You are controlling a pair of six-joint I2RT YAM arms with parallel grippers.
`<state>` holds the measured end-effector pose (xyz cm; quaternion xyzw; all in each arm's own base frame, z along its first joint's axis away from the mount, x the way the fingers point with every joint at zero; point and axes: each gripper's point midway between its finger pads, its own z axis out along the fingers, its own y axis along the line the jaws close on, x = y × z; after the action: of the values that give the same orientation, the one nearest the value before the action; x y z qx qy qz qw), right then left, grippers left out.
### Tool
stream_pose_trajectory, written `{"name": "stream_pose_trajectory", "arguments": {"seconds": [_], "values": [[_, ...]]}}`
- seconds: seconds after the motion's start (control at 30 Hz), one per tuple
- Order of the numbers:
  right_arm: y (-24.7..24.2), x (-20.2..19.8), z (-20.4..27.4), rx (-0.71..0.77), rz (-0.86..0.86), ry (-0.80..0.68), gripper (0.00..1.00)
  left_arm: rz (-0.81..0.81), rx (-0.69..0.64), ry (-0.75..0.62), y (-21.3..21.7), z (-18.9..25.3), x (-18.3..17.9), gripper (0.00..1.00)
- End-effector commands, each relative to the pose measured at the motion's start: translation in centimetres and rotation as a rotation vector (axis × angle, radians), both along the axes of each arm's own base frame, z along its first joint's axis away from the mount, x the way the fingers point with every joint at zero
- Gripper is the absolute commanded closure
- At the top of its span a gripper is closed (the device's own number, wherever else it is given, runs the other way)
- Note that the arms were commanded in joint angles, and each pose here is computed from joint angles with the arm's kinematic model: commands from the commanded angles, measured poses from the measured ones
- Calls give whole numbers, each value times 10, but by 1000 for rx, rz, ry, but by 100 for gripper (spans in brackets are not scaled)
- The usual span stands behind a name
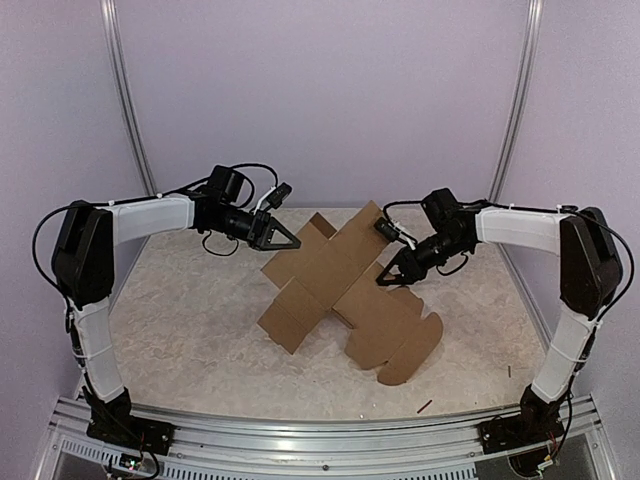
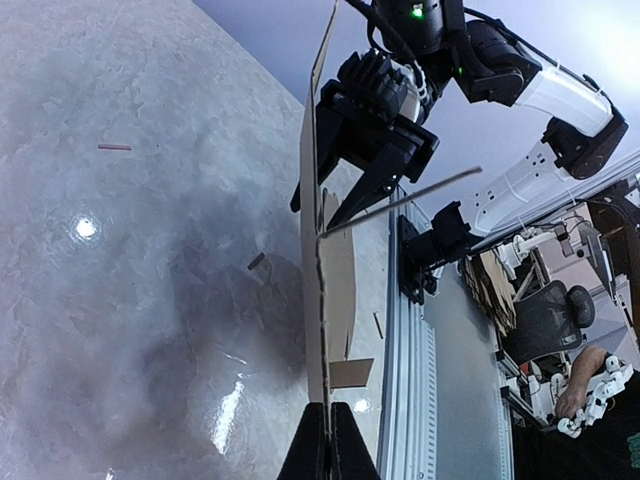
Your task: Fold the paper box
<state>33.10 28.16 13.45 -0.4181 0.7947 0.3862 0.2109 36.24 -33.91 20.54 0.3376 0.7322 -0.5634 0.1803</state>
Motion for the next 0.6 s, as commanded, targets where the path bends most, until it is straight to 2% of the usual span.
{"name": "stream_pose_trajectory", "arguments": {"seconds": [0.0,0.27,0.47,0.57], "values": [[8,0,10,1,5,-74,77,5,-23,-3,3,9,1,100],[7,9,12,-145,-57,-284,95,48,5,25,3,-2,11,100],[17,5,-10,-254,-28,-328,98,107,25,90,1,-19,23,100],[18,9,-29,-329,-33,-342,96,125,35,122,0,-28,27,100]]}}
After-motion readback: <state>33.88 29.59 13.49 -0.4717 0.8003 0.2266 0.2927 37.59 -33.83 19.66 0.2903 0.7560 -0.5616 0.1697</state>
